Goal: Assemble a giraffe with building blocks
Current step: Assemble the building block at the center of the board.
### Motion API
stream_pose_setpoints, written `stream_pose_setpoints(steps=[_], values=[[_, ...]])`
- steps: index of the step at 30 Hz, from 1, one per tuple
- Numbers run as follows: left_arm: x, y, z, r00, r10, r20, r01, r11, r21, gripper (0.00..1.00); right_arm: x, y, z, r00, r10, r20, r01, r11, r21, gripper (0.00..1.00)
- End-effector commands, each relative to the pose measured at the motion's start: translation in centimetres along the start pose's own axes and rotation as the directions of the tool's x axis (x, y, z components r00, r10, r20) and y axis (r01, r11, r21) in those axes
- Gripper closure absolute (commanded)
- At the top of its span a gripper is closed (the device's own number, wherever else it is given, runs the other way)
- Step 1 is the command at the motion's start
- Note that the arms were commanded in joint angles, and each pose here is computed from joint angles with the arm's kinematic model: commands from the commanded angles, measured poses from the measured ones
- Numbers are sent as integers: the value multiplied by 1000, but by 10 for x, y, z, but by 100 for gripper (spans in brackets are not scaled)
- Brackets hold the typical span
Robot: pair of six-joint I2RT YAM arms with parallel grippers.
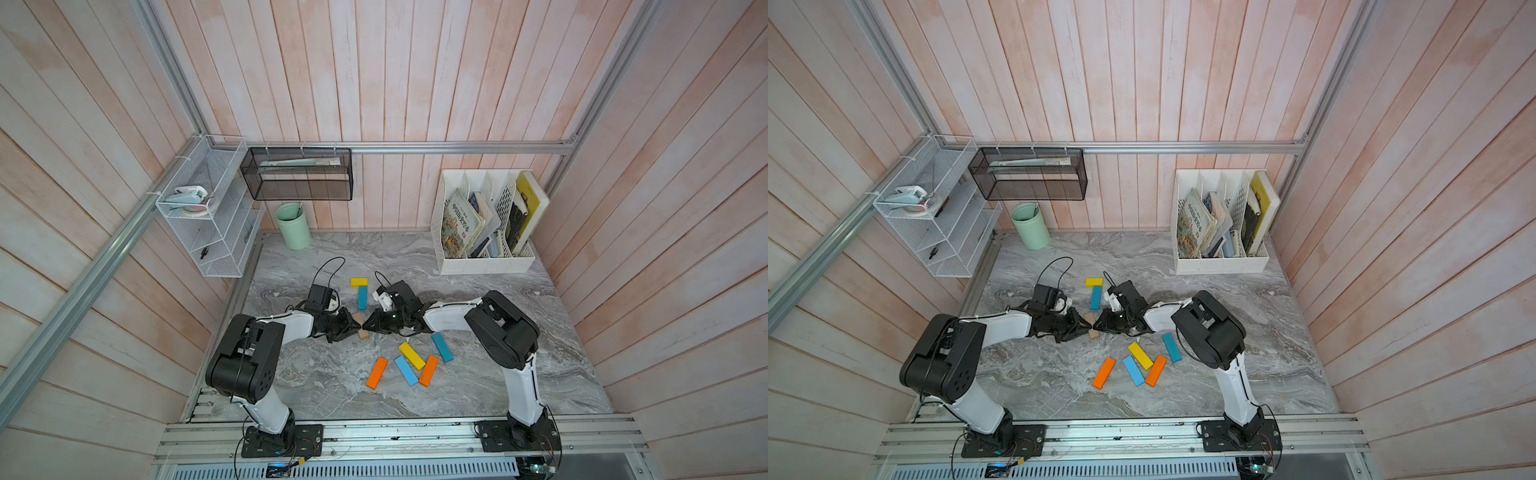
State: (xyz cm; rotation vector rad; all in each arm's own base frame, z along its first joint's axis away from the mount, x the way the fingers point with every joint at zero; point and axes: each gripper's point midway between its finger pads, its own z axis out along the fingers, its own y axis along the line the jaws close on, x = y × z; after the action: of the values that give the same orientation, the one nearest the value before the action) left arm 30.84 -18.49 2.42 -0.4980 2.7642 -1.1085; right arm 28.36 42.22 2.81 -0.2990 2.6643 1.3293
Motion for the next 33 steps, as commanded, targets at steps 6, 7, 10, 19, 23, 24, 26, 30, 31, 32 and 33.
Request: stream_pose_setpoints(steps=[6,7,10,19,23,24,26,30,31,32,33], values=[[6,5,10,999,38,-35,-40,999,-35,71,44,21,17,991,-40,-130,30,996,-80,78],[7,5,11,999,39,-36,-40,999,-32,71,44,21,17,991,-40,-129,30,996,-79,78],[6,6,11,999,36,-36,-37,999,-34,71,45,20,17,990,-39,-132,28,996,-80,78],[1,4,13,999,39,-32,-40,999,-33,71,45,22,19,989,-46,-138,35,996,-84,78],[-2,4,14,999,39,-33,-40,999,-29,71,43,23,21,989,-48,-137,36,996,-85,78],[-3,4,14,999,38,-34,-39,999,-27,71,42,23,21,989,-48,-138,36,996,-86,78],[-5,3,14,999,40,-31,-40,999,-24,71,43,24,21,989,-48,-139,36,996,-86,78],[-7,1,12,999,43,-27,-43,999,-22,71,43,20,20,990,-45,-136,34,996,-78,78],[-7,1,11,999,43,-26,-44,999,-22,71,43,19,20,990,-46,-136,36,996,-77,78],[-7,1,11,999,43,-27,-43,999,-21,71,43,19,19,990,-46,-135,36,996,-77,78],[-8,1,12,999,43,-26,-44,999,-21,71,42,18,19,990,-44,-133,35,997,-74,78]])
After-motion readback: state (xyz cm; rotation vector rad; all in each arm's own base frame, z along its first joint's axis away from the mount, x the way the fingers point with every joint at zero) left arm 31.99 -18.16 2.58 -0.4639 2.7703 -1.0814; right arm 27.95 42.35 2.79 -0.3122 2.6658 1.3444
